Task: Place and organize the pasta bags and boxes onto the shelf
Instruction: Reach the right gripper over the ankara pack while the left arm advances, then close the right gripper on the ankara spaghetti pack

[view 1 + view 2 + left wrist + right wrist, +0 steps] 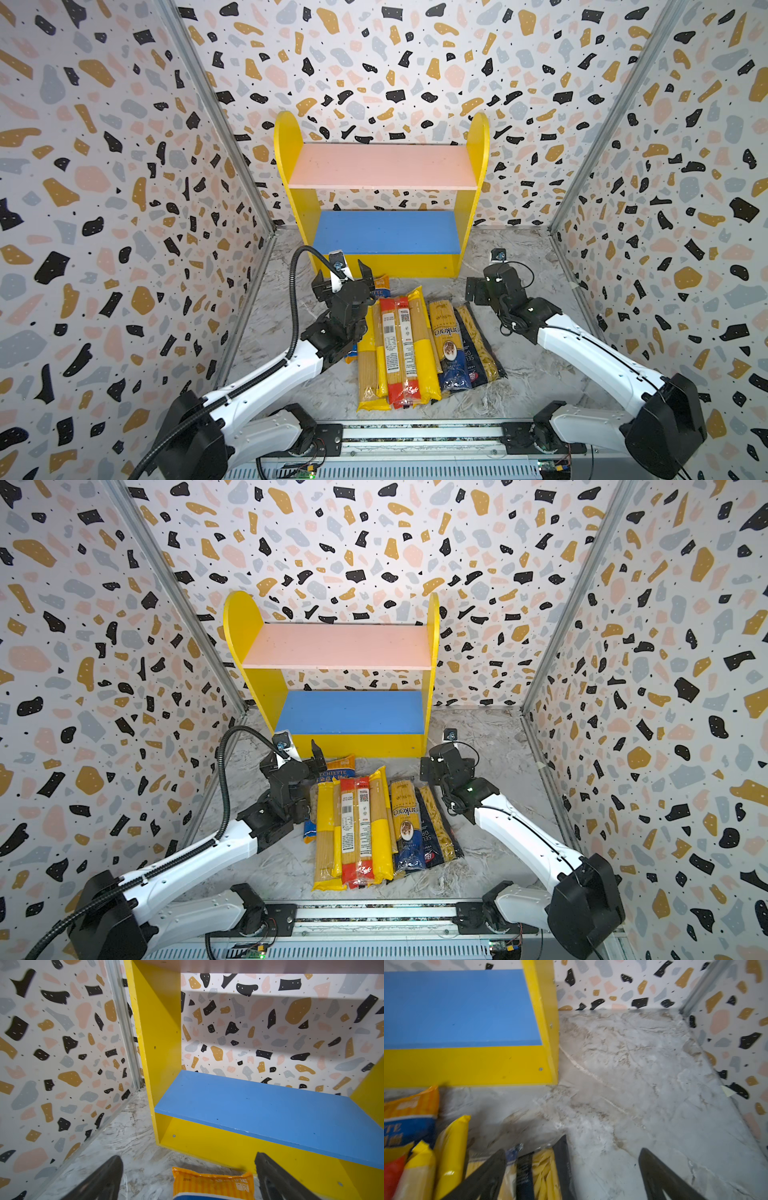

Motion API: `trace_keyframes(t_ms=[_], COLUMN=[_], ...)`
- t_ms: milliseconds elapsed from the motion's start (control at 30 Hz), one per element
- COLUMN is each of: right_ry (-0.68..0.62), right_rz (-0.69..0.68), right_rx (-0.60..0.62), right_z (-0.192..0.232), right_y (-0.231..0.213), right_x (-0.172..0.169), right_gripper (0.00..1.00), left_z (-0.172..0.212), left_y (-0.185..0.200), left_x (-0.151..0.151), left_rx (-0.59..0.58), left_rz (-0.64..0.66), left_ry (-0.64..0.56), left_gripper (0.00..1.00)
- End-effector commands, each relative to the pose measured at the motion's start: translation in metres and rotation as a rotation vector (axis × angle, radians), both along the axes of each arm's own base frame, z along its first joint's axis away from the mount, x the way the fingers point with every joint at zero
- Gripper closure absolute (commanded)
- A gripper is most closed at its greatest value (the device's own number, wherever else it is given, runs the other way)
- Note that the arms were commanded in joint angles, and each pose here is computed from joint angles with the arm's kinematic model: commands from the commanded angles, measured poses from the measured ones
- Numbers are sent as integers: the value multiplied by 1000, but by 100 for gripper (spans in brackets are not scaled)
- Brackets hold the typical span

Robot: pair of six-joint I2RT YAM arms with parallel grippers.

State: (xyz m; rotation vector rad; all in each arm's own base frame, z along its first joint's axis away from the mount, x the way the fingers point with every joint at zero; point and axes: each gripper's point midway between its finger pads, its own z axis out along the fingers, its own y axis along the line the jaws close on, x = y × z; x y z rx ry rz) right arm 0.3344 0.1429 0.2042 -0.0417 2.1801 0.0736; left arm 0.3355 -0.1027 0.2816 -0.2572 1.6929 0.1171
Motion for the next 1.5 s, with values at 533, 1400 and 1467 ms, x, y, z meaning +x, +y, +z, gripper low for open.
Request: trace_keyframes(t_ms=[533, 1400, 1467], right_ry=[397, 582, 596], right_rz=[229, 197, 195], right_rx=[66, -192, -188], right_z=[-78, -160, -165], right_y=[47, 86, 86], right_x=[-125, -163, -164], right_gripper=[13, 23, 27], left_z=[-87, -85, -84], left_y=[-45, -37, -36], left_x=[-71, -89, -90], left_rx=[-312, -297, -295], left_rz=[-422, -462, -461], left_ry=[328, 337, 337], left_gripper=[0, 1, 0])
